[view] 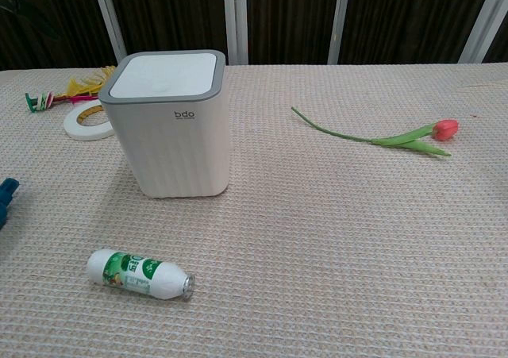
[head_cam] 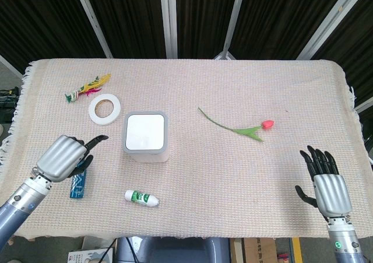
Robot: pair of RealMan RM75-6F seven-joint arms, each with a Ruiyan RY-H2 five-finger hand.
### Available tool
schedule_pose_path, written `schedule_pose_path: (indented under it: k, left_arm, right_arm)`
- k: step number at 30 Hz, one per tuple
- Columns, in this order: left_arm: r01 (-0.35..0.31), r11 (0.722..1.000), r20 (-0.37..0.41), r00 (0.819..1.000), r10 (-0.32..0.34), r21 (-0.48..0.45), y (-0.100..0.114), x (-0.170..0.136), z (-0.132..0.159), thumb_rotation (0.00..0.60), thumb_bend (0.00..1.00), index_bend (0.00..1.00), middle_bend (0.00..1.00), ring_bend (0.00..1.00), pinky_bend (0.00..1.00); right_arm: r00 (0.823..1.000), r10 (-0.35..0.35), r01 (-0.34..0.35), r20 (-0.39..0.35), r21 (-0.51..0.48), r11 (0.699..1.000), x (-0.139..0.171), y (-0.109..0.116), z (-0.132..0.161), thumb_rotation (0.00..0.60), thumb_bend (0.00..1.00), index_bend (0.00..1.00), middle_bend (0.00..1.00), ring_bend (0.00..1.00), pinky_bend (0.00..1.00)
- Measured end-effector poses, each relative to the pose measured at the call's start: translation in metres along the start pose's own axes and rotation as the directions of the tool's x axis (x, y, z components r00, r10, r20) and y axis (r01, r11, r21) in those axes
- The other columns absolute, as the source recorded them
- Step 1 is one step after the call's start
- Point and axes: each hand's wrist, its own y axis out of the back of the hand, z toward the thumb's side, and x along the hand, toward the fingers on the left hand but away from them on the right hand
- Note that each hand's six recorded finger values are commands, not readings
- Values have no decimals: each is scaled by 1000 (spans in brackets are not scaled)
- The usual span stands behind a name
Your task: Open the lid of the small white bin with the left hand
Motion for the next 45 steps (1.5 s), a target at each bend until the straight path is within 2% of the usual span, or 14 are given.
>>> schedule_pose_path:
  k: [6, 14, 22, 45]
  left_arm:
    - [50, 999, 21, 999, -51, 18, -1, 13, 21, 600, 761, 215, 872, 711, 716]
    - [104, 994, 23, 994, -103, -15, 2, 31, 37, 600, 761, 208, 873, 715, 716]
    - [155, 987, 37, 987, -156, 40, 5, 48, 55, 600, 761, 202, 873, 715, 716]
    - [205, 972, -3, 979, -206, 112, -10, 77, 81, 600, 759, 203, 875, 716, 716]
  right_arm:
    - [1000, -4, 4, 6, -2, 1000, 0, 2, -3, 600, 268, 105, 19, 0, 0]
    - [1000, 13, -13, 21, 0, 1000, -2, -2, -7, 600, 269, 105, 18, 0, 0]
    - [1000, 18, -18, 25, 5, 1000, -5, -4, -8, 600, 267, 105, 19, 0, 0]
    - [999, 14, -14, 35, 6, 1000, -6, -4, -12, 600, 268, 105, 19, 0, 0]
